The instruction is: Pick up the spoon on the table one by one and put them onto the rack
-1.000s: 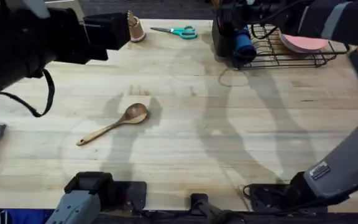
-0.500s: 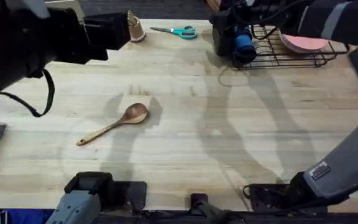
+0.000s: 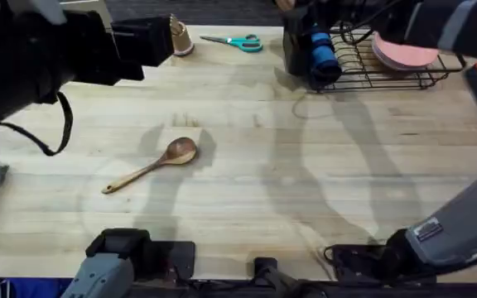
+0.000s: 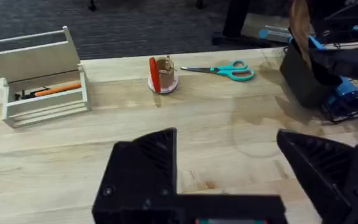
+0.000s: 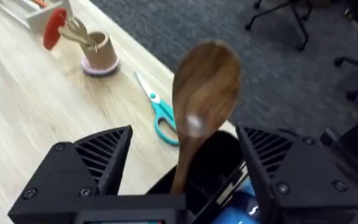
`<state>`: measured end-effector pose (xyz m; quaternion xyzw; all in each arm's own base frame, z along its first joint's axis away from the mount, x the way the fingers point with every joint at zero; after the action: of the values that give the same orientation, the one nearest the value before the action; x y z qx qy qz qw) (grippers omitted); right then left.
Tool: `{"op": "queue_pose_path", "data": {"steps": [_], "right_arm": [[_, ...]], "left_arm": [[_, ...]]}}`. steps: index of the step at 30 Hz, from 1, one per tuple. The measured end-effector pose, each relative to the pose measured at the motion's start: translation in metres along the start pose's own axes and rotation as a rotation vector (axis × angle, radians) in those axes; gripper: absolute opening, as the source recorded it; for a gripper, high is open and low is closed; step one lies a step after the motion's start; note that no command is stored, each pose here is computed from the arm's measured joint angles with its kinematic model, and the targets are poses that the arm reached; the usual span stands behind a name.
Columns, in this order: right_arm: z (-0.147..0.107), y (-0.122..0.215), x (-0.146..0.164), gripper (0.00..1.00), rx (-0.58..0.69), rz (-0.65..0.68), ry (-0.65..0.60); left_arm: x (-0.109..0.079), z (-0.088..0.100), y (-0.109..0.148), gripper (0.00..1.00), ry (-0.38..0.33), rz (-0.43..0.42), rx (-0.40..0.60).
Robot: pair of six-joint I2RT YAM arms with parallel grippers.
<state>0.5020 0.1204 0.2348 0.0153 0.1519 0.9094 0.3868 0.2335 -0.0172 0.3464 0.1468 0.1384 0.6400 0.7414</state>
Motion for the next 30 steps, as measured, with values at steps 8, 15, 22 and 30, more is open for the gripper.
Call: {"op": "queue_pose_path", "data": {"steps": [8,15,22,30], "right_arm": [[0.026,0.028,-0.003,0.996,-0.015,-0.029,0.029],[0.013,0.055,-0.013,0.996,0.118,-0.111,-0.024],[0.026,0.091,-0.007,0.996,0.207,-0.215,-0.036],[0.037,0.142,0.005,0.996,0.328,-0.356,-0.050]], "left_arm": [[0.000,0.000,0.000,0.993,0.000,0.000,0.000],[0.000,0.000,0.000,0.993,0.000,0.000,0.000],[0.000,0.000,0.000,0.993,0.000,0.000,0.000],[0.000,0.000,0.000,0.994,0.000,0.000,0.000]]}}
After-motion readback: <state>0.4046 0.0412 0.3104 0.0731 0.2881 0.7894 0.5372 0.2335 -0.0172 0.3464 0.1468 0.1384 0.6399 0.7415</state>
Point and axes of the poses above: each hand's point on the last joint's axis, 136 mm out from that joint toward the fingers, its own y axis back along the fingers, its own x axis along the line the jaws close on, z = x × y, the point moved 5 cm from there along y, back along the fingers, and after that the axes turned 2 degrees about -y, right-handed, at the moved point
